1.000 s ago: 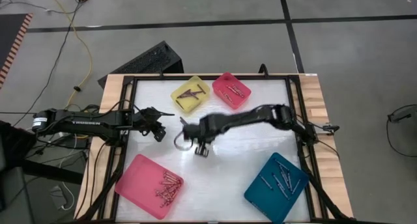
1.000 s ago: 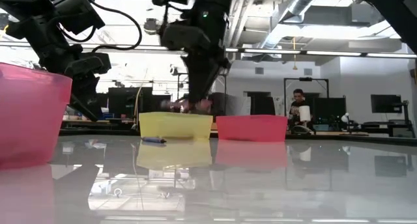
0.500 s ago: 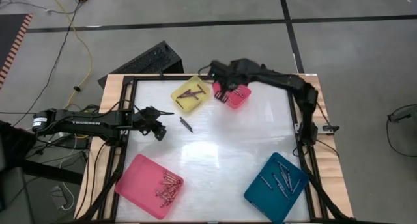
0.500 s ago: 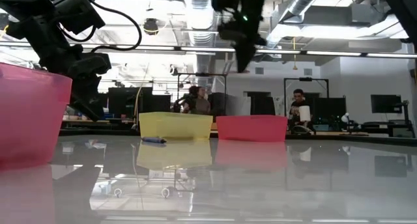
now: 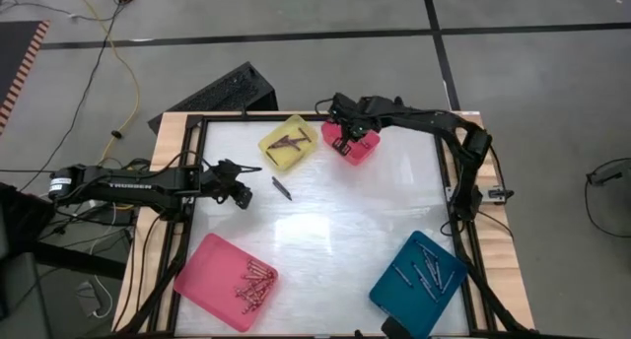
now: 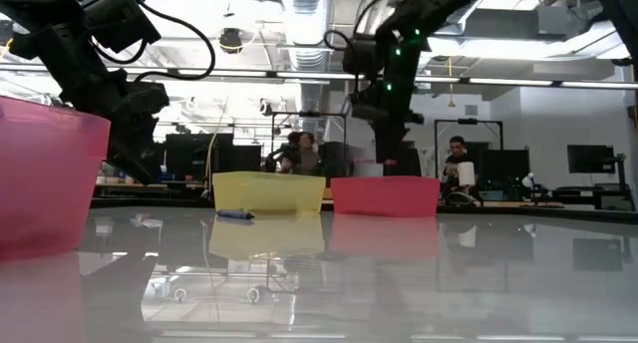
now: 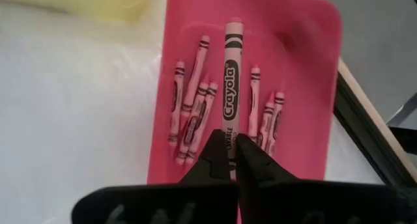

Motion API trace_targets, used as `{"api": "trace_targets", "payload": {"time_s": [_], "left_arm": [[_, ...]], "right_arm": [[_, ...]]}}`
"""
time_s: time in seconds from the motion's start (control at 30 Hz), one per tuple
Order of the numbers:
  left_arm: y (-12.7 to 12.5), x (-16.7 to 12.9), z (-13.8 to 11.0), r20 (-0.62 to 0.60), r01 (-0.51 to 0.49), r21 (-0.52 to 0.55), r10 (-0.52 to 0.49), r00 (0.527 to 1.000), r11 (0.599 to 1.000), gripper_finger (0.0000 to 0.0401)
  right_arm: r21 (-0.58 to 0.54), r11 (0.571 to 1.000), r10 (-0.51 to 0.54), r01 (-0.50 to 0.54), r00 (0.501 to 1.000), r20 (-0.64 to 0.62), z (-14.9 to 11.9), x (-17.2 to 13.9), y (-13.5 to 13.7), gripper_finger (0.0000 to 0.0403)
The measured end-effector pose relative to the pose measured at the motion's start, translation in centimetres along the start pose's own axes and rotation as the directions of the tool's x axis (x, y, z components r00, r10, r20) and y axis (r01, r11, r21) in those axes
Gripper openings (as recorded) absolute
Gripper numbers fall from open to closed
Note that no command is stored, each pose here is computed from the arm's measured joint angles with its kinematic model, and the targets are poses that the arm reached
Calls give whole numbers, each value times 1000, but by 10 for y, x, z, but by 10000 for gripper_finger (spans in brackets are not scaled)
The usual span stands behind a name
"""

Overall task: Sort crayons
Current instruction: Put the pink crayon into the red bin

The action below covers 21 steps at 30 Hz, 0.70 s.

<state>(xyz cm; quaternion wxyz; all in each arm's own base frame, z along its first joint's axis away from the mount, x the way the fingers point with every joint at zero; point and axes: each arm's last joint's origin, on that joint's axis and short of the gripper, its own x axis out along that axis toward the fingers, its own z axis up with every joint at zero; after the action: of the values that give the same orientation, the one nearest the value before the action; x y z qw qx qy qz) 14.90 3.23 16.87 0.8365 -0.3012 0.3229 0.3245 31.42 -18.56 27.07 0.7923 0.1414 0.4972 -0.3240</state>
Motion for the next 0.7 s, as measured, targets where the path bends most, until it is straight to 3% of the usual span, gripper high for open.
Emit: {"api": "trace_targets", "payload": {"time_s": [0.27,0.7], "left_arm": [[0,0,0,15,-15,-38,16,1000,999,133],[0,0,0,16,-16,-64,17,1000,998,133]], "right_arm": [[77,997,13,-15,1000,24,-11,23,-2,11],[113,993,20,-24,999,35,-5,19,-9,97]]}}
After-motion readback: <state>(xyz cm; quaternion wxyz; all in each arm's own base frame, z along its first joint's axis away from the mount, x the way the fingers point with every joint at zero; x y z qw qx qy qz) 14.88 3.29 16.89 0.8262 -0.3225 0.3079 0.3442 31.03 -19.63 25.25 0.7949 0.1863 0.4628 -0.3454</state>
